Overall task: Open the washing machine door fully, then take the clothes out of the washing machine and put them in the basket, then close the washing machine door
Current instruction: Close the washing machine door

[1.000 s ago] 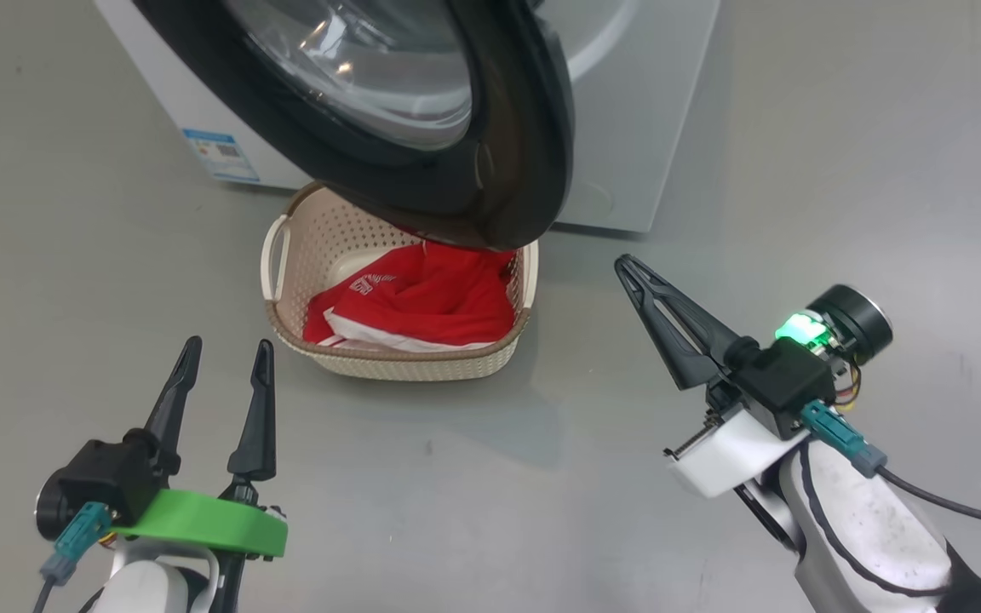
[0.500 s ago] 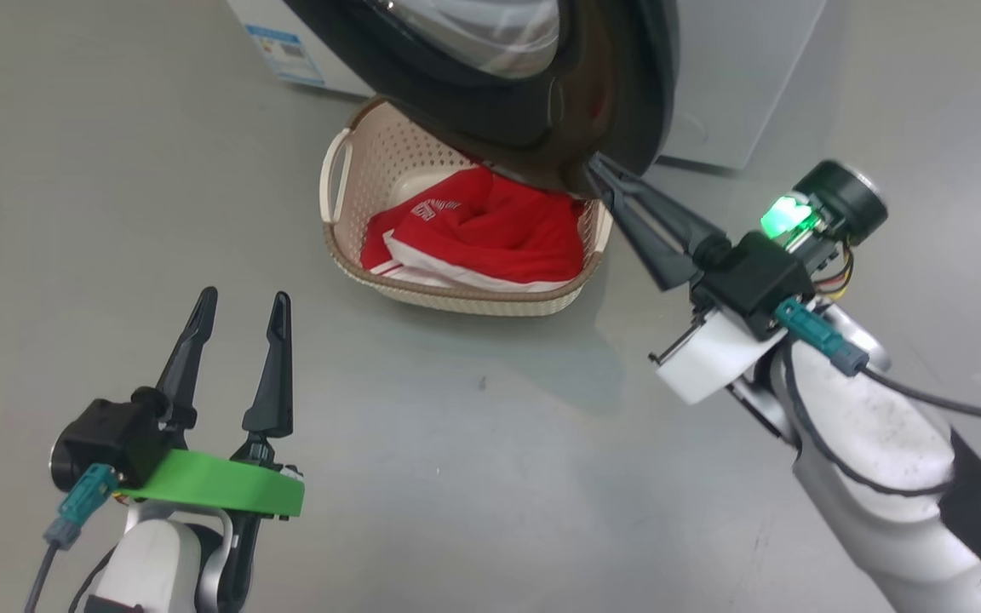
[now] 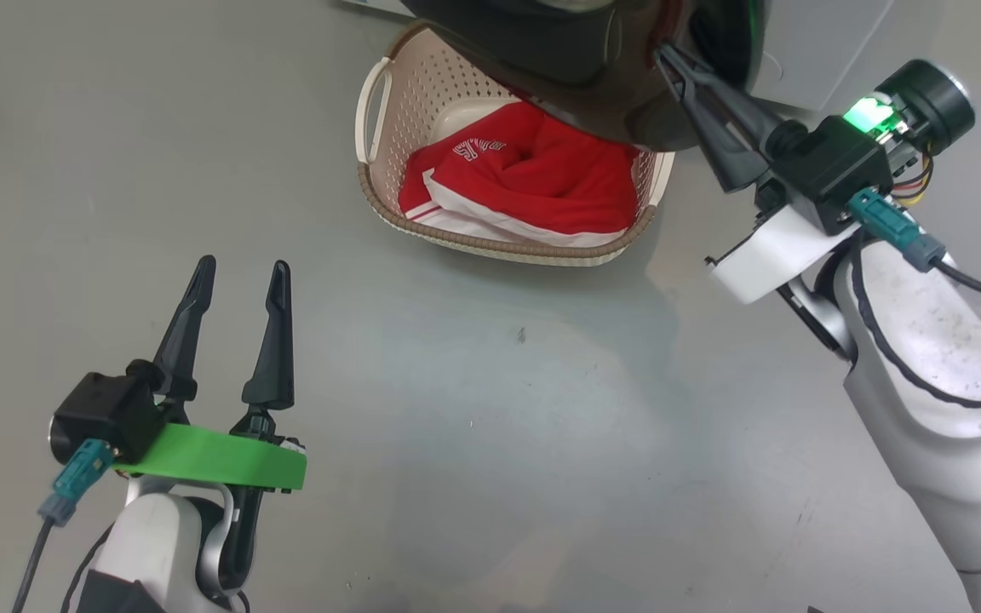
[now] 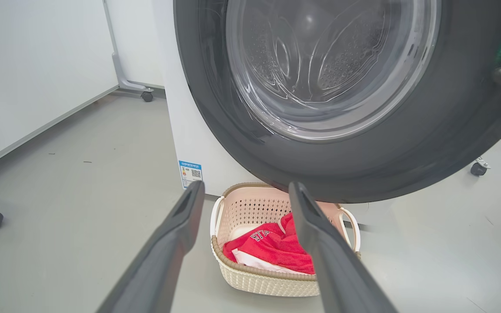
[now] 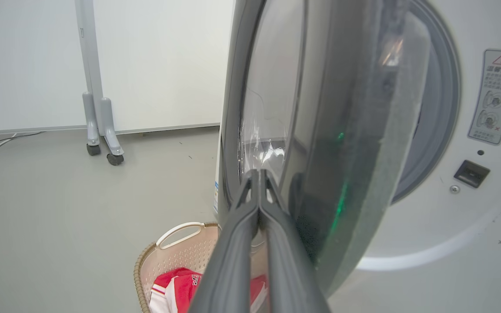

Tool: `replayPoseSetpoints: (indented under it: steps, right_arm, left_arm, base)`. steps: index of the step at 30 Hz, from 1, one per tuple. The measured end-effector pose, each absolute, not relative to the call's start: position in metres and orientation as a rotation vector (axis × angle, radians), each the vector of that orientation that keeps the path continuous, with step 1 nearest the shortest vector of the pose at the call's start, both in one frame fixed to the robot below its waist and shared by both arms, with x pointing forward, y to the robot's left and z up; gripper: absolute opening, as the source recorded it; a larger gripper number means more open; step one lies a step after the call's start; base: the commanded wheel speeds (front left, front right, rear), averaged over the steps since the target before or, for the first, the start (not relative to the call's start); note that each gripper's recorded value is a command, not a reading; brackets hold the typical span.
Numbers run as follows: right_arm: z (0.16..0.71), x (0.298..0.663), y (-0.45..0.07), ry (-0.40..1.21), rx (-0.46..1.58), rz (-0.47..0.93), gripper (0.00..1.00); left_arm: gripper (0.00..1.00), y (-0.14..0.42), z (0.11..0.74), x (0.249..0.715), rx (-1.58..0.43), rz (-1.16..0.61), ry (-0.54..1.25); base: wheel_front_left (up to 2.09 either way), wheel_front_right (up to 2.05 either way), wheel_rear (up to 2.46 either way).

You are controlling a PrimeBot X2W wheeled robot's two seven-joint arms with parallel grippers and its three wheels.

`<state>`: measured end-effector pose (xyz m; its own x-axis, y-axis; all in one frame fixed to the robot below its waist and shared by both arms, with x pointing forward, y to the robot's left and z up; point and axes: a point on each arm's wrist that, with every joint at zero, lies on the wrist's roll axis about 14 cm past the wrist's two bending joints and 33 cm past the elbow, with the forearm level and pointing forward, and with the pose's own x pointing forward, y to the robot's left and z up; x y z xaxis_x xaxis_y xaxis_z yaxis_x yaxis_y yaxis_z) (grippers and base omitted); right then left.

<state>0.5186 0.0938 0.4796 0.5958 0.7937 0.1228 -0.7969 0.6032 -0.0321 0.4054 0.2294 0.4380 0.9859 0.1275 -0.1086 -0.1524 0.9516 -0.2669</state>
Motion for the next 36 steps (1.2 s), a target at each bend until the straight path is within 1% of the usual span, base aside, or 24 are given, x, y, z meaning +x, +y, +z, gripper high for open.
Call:
replayPoseSetpoints:
  steps: [8, 11, 22, 32, 36]
  right_arm:
    - [0.474, 0.545, 0.088, -0.132, 0.039, 0.881, 0.0]
    - [0.474, 0.56, 0.083, -0.122, 0.076, 0.843, 0.0]
    - [0.47, 0.617, 0.065, -0.143, 0.023, 0.769, 0.0]
    - [0.475, 0.657, 0.066, -0.175, 0.013, 0.729, 0.0]
    - [0.475, 0.667, 0.063, -0.179, 0.005, 0.711, 0.0]
  left_arm:
    - [1.0, 0.231, 0.428, 0.411, -0.278, 0.151, 0.113]
    - [1.0, 0.231, 0.424, 0.414, -0.278, 0.151, 0.121]
    - [1.0, 0.222, 0.407, 0.435, -0.319, 0.129, 0.146]
    - [1.0, 0.224, 0.393, 0.445, -0.345, 0.139, 0.167]
    - [1.0, 0.224, 0.389, 0.446, -0.347, 0.14, 0.174]
  base:
    - [0.0, 0.0, 0.0]
    - [0.0, 0.0, 0.0]
    - [0.0, 0.0, 0.0]
    - [0.0, 0.0, 0.0]
    - [0.0, 0.0, 0.0]
